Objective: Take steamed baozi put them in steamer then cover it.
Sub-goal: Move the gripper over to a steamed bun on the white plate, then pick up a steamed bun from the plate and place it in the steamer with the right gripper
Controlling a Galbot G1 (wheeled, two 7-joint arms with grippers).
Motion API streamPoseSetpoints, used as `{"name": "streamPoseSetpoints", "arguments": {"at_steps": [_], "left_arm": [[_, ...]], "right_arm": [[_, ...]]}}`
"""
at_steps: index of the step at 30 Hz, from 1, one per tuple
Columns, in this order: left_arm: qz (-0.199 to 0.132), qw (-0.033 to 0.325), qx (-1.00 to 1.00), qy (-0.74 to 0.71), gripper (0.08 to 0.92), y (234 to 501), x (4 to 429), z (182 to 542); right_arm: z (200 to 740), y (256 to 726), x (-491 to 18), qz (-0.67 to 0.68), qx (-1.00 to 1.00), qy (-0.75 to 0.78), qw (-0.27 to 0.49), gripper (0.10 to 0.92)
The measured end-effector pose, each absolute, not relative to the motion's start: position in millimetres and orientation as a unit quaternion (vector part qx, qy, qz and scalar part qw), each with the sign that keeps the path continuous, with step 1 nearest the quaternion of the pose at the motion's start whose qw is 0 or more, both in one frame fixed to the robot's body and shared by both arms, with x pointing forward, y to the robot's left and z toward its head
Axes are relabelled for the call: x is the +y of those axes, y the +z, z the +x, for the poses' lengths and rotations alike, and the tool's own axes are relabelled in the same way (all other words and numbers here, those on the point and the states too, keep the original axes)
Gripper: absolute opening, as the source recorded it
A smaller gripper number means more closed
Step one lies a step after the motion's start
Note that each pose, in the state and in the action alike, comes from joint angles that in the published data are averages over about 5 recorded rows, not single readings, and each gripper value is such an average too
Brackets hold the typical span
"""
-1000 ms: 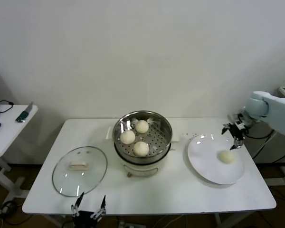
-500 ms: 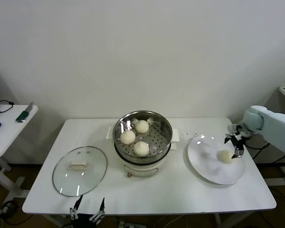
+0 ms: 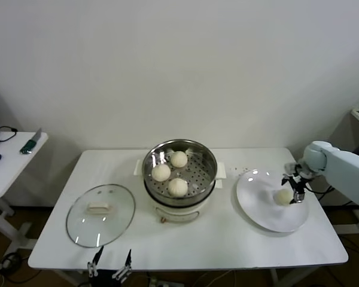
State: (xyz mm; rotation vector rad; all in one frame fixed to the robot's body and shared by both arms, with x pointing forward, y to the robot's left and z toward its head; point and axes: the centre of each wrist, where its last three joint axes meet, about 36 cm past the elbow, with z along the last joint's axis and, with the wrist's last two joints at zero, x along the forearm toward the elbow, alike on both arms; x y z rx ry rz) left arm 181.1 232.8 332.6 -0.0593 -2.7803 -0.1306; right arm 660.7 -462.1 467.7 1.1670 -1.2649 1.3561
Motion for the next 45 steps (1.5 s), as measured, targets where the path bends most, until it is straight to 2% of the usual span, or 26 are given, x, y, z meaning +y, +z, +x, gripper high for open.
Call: {"name": "streamPoseSetpoints", "arguments": {"at_steps": [14,26,34,45], "left_arm": [[-0.019,0.179,-0.983,-0.047,0.823,332.4,233.3,181.2],[-0.020,0.178,-0.983,-0.046,0.823,333.6,232.3,182.4],[-0.026,0.173,-0.983,-0.048,0.823,337.3,232.5,183.4],[-0.040,0.164,-0.984,-0.053,0.823,344.9,231.7,183.5]], "right_arm": [[660.3,458.8,-463.1,0.475,-0.517,0.544,0.459,0.725],[662.9,482.7,-464.5,0.472,-0.518,0.549,0.455,0.687],[671.3,549.9,-439.4,0.474,-0.520,0.567,0.428,0.687],[663.2,690.2,-333.8,0.497,-0.540,0.585,0.345,0.687]]}}
